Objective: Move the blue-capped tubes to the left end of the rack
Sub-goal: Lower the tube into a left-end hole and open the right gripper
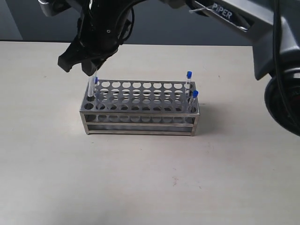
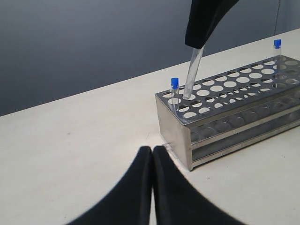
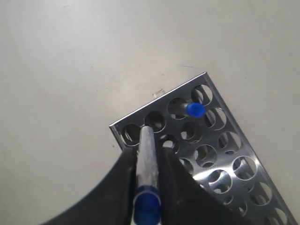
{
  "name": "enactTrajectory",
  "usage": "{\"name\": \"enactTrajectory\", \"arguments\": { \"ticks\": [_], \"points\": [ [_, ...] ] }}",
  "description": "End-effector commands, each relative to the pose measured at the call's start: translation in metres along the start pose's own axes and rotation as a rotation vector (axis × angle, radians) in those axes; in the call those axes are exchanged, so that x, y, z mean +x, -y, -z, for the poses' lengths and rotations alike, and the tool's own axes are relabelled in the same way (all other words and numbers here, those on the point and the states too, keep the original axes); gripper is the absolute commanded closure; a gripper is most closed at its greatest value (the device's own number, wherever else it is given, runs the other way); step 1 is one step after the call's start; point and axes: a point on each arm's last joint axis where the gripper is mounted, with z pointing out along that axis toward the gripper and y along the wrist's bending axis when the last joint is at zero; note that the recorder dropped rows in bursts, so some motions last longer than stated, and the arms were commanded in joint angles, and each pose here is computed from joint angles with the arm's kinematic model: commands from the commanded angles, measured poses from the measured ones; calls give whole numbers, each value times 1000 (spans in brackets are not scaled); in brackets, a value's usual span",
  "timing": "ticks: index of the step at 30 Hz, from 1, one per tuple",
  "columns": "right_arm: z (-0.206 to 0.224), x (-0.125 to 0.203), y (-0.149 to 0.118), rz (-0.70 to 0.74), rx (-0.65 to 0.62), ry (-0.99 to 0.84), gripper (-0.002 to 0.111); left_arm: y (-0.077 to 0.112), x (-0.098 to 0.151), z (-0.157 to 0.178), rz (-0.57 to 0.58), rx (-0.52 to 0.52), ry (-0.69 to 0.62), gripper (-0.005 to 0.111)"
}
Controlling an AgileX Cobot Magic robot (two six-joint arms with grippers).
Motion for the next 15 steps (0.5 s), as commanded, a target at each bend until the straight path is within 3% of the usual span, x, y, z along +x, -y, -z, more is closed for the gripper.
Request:
{"name": "enactTrajectory", "arguments": {
  "ticks": [1, 15],
  "points": [
    [-16, 2, 1, 12, 2, -27, 108, 0, -2, 1, 4, 10, 16, 106],
    [-21, 3, 3, 30, 5, -39, 108, 0, -2, 1, 4, 10, 16, 106]
  ]
}}
